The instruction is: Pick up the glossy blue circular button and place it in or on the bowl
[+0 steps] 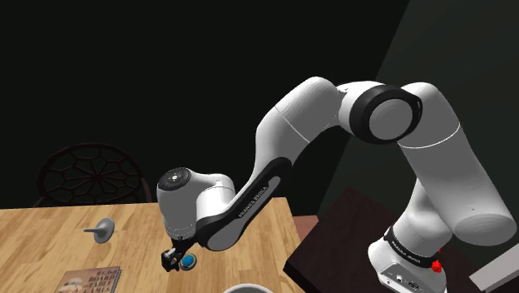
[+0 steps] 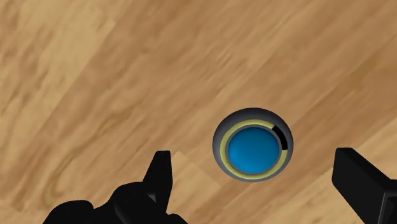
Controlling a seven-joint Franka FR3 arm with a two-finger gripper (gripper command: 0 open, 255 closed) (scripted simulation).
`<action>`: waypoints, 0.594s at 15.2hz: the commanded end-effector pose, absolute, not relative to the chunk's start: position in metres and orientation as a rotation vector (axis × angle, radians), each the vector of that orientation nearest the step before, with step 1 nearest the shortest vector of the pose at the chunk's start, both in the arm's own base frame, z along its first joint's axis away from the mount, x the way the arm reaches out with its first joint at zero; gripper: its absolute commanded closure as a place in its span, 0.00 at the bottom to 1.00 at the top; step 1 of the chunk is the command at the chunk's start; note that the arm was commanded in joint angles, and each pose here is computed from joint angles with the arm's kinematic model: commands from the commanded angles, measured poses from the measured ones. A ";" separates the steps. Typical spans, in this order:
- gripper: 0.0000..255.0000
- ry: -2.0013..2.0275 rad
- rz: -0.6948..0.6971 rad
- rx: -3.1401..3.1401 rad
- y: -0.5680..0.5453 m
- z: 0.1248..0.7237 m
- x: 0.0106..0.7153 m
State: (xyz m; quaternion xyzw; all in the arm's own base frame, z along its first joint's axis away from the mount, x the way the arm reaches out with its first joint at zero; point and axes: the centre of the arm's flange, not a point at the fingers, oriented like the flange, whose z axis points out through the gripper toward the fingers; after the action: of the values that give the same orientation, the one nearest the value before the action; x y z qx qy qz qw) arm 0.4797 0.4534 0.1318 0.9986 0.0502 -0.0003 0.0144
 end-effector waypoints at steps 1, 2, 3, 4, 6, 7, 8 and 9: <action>0.00 0.156 0.000 3.109 0.454 0.121 0.480; 0.00 0.156 0.000 3.109 0.454 0.116 0.480; 0.00 0.156 0.000 3.109 0.453 0.108 0.480; 0.00 0.156 0.000 3.109 0.453 0.108 0.480; 0.00 0.156 0.000 3.109 0.453 0.108 0.480; 0.00 0.156 0.000 3.109 0.453 0.108 0.480; 0.00 0.156 0.000 3.109 0.453 0.108 0.480; 0.00 0.156 0.000 3.109 0.453 0.108 0.480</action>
State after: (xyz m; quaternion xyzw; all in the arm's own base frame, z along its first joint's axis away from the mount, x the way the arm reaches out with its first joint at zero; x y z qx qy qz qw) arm 0.4796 0.4534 0.1076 0.9986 0.0502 -0.0001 0.0144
